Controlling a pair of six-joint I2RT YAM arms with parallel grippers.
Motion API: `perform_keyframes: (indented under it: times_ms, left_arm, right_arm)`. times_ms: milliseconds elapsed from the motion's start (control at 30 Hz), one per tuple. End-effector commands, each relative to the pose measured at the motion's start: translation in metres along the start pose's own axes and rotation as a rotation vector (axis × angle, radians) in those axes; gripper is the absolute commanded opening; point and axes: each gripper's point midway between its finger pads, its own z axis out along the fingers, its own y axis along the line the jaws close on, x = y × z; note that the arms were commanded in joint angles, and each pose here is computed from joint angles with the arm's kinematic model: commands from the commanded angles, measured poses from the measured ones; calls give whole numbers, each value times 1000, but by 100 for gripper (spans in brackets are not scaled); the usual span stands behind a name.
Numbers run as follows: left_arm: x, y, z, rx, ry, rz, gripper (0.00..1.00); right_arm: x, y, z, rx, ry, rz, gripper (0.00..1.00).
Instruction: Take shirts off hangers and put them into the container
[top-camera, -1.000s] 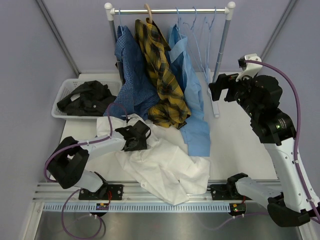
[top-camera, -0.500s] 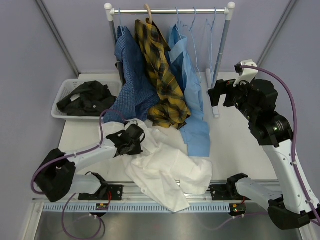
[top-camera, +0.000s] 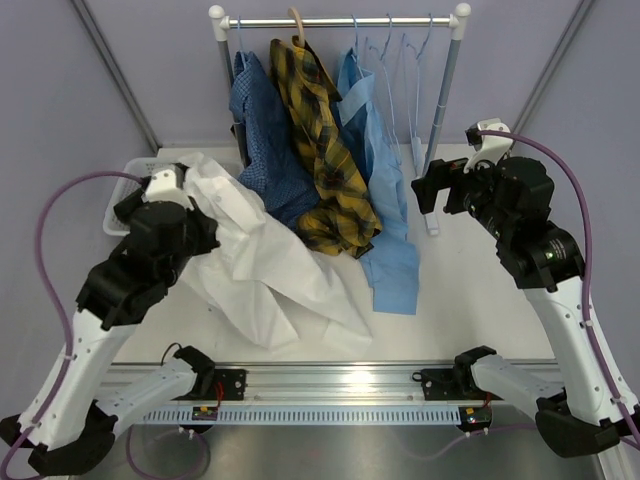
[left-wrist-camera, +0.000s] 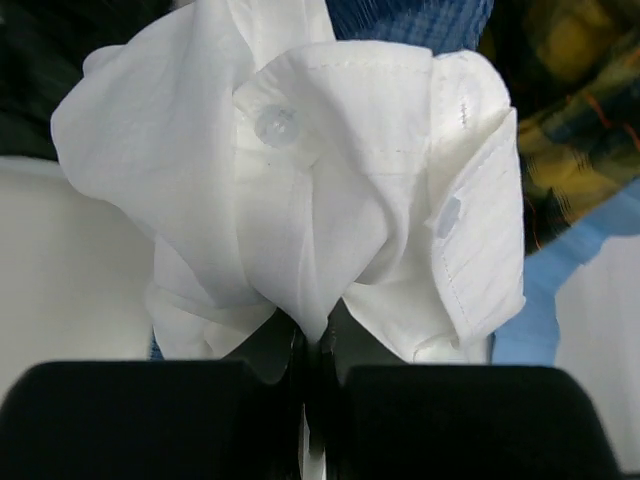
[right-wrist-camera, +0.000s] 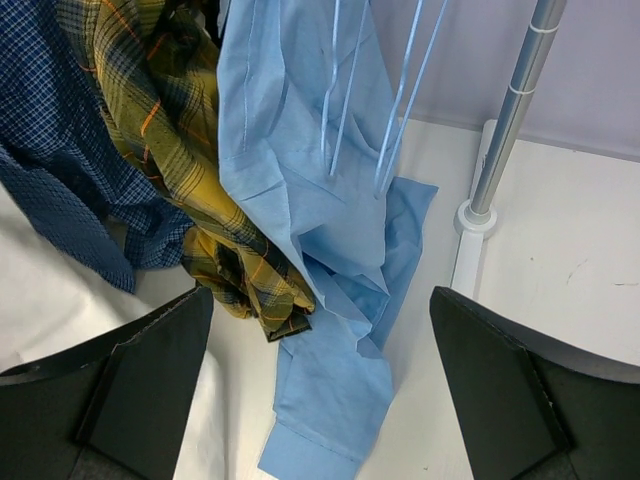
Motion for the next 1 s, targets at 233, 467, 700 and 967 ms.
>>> perform_keyframes:
  times_ms: [233,467,700,967]
  left_arm:
    - [-193,48,-74,-403,-480,189,0]
    - [-300,33,-101,-477,-712,152,0]
    - [-361,40,-149,-508,-963,50,0]
    - [-393,34,-139,-472,-1123,50,0]
  right_arm:
    - [-21,10,6,-62,-50,-22,99]
    - [-15,19,10,-113,-33,-22,99]
    - [-4,30,11,-179,-15,-15,99]
    - [4,41,14,-239,-4,15,100]
